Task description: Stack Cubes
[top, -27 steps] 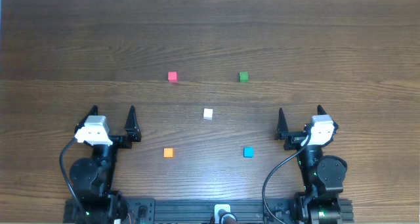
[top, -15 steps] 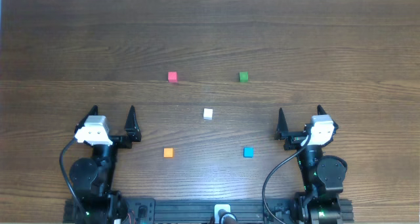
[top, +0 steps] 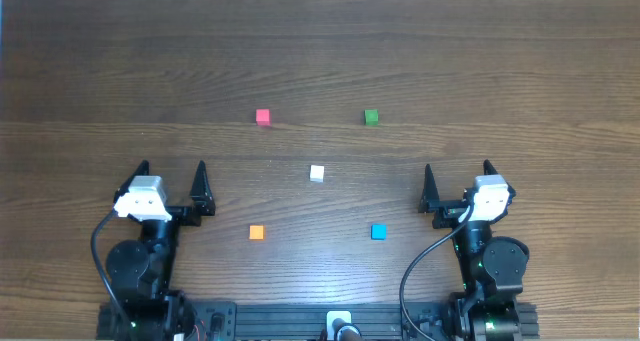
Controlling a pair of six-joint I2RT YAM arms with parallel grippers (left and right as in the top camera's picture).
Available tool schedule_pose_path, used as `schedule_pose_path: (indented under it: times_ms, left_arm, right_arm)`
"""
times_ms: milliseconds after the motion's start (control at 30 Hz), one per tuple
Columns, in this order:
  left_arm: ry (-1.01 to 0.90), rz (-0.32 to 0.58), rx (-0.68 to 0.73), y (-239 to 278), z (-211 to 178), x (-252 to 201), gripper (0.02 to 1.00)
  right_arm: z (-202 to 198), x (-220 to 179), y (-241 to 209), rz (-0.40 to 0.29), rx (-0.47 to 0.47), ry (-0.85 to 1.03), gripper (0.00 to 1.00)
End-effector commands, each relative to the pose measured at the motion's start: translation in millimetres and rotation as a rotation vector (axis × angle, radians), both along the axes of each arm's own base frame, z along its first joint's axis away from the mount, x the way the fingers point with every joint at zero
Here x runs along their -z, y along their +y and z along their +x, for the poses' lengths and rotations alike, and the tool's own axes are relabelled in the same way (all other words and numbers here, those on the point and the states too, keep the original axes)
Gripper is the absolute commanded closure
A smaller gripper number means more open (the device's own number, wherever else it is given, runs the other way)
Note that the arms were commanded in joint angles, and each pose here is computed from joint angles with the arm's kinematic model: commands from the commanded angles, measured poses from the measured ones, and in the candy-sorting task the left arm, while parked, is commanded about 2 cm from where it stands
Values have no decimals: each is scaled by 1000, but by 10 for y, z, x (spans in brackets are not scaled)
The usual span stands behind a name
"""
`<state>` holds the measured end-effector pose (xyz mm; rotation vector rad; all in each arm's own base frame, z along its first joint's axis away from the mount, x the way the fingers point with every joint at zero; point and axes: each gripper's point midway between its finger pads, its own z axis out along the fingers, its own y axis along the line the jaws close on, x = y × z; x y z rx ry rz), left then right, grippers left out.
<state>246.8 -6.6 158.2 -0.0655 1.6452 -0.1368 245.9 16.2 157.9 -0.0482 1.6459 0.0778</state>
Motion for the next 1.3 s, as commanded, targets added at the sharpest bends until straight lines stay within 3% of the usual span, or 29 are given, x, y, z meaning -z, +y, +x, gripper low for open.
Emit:
schedule_pose_path:
  times_ms: [33,233,433,733,967,1300]
  left_arm:
    - [56,-16,30,-63,65,16,18]
    - [213,-95,87,-239,416,-323,18]
    - [494,-133,249,-704,1274,-578,18]
    - [949,-126,276,-1169,2083,-37,20]
    - [1173,-75,282,-1405,2013,633,20]
    - [1350,128,139,-1379,1658,1105,20]
  right_arm:
    - [-1,16,2,-4,-5,1,9]
    - [-1,16,2,-4,-5,1,7]
    - [-1,16,2,-4,-5,1,7]
    - [-1,16,2,-4,-5,1,9]
    - [-1,15,2,-4,-5,0,7]
    - [-1,16,2,-4,-5,1,7]
